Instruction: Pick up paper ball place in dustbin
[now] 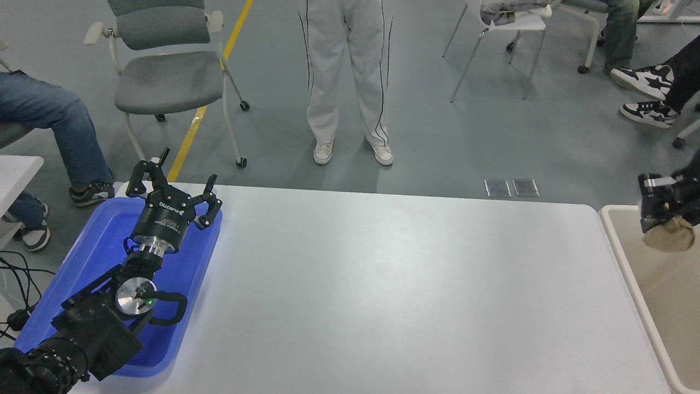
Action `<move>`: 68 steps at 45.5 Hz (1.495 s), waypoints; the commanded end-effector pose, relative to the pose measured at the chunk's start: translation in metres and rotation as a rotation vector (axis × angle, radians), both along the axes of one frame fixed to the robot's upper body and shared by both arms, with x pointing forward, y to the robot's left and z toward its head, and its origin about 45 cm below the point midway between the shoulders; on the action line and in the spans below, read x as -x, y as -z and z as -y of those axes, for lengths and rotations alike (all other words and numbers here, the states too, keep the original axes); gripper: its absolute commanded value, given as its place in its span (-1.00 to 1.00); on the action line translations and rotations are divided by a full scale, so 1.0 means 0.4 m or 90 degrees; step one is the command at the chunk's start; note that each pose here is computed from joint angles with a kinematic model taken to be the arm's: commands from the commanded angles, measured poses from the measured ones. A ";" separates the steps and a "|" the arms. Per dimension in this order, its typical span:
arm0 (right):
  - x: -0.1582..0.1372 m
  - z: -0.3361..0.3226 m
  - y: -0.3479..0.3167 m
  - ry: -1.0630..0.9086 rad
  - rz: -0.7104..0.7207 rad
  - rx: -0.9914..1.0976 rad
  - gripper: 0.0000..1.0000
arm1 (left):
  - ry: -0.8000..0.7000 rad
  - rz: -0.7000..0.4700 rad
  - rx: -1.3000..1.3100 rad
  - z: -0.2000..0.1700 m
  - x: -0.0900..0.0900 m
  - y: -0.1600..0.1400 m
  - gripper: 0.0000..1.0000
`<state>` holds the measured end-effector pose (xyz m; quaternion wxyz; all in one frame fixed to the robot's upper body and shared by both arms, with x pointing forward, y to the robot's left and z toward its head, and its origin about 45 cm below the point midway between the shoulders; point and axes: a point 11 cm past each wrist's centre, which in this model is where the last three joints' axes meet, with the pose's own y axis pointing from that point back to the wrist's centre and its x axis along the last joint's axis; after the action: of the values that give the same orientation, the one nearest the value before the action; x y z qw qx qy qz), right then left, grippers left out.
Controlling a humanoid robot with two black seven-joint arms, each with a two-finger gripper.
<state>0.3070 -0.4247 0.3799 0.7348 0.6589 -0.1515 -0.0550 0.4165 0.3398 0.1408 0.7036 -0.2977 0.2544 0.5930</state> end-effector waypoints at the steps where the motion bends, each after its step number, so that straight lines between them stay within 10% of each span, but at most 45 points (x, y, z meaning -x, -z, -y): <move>1: 0.120 0.177 0.040 0.131 -0.038 0.024 -1.00 | 0.000 0.000 0.000 0.000 0.000 0.000 1.00; 16: 0.210 0.320 0.088 0.193 -0.037 0.032 -1.00 | 0.000 0.000 0.000 0.000 0.000 0.000 1.00; 46: 0.035 0.383 0.168 0.196 0.062 0.041 -1.00 | 0.000 0.000 0.000 0.000 0.000 0.000 1.00; 68: 0.065 0.438 0.407 0.248 0.072 0.057 -1.00 | 0.000 0.000 0.000 0.000 0.000 0.000 1.00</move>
<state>0.2894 -0.5834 0.2650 0.7202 0.6112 -0.2900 -0.1539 0.4166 0.3397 0.1408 0.7036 -0.2976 0.2545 0.5929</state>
